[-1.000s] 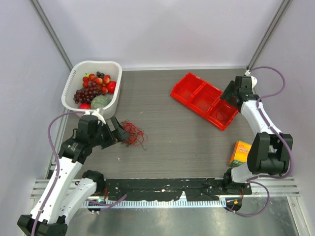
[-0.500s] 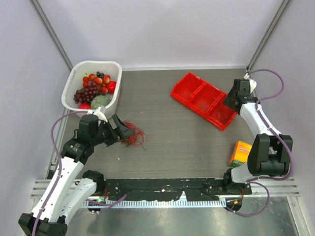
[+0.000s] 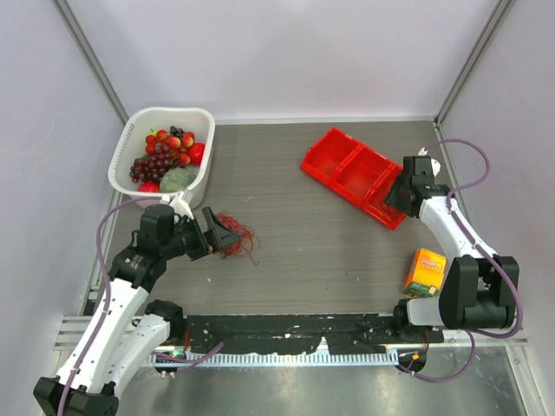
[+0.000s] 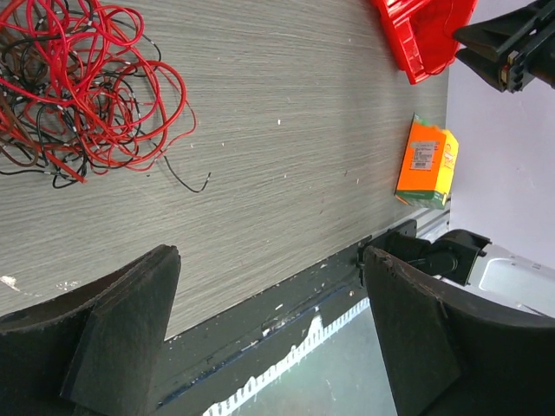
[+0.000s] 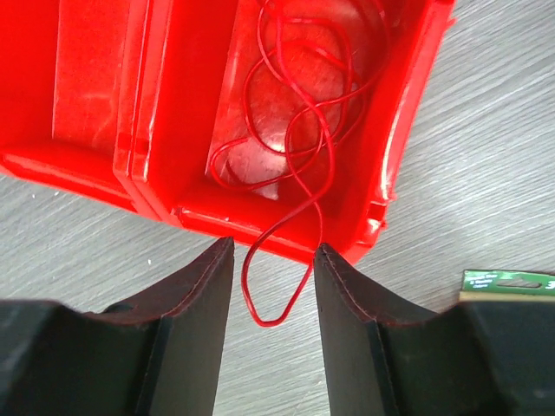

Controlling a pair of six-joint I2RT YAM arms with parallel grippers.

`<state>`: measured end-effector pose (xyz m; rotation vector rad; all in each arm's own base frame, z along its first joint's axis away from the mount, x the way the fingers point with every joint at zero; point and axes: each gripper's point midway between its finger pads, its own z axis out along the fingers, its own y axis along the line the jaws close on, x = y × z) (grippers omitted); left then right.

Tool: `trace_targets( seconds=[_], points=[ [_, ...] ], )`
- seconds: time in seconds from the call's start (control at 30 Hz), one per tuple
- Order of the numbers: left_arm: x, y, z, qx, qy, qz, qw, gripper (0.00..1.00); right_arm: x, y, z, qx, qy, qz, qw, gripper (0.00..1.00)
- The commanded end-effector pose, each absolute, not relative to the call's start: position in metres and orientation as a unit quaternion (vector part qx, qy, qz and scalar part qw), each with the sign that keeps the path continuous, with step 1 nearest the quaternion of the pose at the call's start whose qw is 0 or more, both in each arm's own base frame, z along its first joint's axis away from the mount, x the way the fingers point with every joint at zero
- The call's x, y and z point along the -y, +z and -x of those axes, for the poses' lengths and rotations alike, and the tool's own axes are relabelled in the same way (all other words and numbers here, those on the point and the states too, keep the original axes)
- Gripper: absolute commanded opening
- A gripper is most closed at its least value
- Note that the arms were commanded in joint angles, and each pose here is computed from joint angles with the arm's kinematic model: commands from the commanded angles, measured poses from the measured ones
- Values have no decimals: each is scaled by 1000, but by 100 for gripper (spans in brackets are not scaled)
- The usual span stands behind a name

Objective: Untangle the cables
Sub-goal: Place the cable in the bin.

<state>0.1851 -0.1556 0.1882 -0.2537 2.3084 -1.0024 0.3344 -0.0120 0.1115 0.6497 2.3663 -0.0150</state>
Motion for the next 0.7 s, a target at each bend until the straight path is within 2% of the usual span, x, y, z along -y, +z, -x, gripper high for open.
trace_targets(
  seconds=[0.0, 0.17, 0.2, 0.27, 0.3, 0.43, 0.53, 0.67],
  points=[
    [161, 200, -187, -860, -394, 62, 317, 91, -4, 107, -341, -911, 38, -243, 330, 47],
    [159, 203, -184, -857, -394, 60, 327, 91, -9, 102, -349, -907, 57, -245, 338, 43],
    [158, 205, -183, -856, -395, 61, 329, 91, -9, 102, -351, -907, 55, -242, 339, 37],
    [157, 204, -182, -855, -394, 62, 331, 91, -3, 103, -353, -905, 43, -244, 347, 6],
    [157, 204, -182, -854, -393, 64, 334, 91, 1, 104, -355, -902, 33, -246, 353, 1],
    [156, 204, -183, -854, -393, 69, 335, 91, 21, 124, -377, -853, 7, -291, 433, 1],
    [157, 206, -184, -850, -397, 70, 338, 91, 32, 147, -395, -776, 29, -327, 538, 1],
    [157, 208, -183, -852, -395, 68, 336, 91, 44, 147, -409, -744, 19, -355, 566, 1]
  ],
)
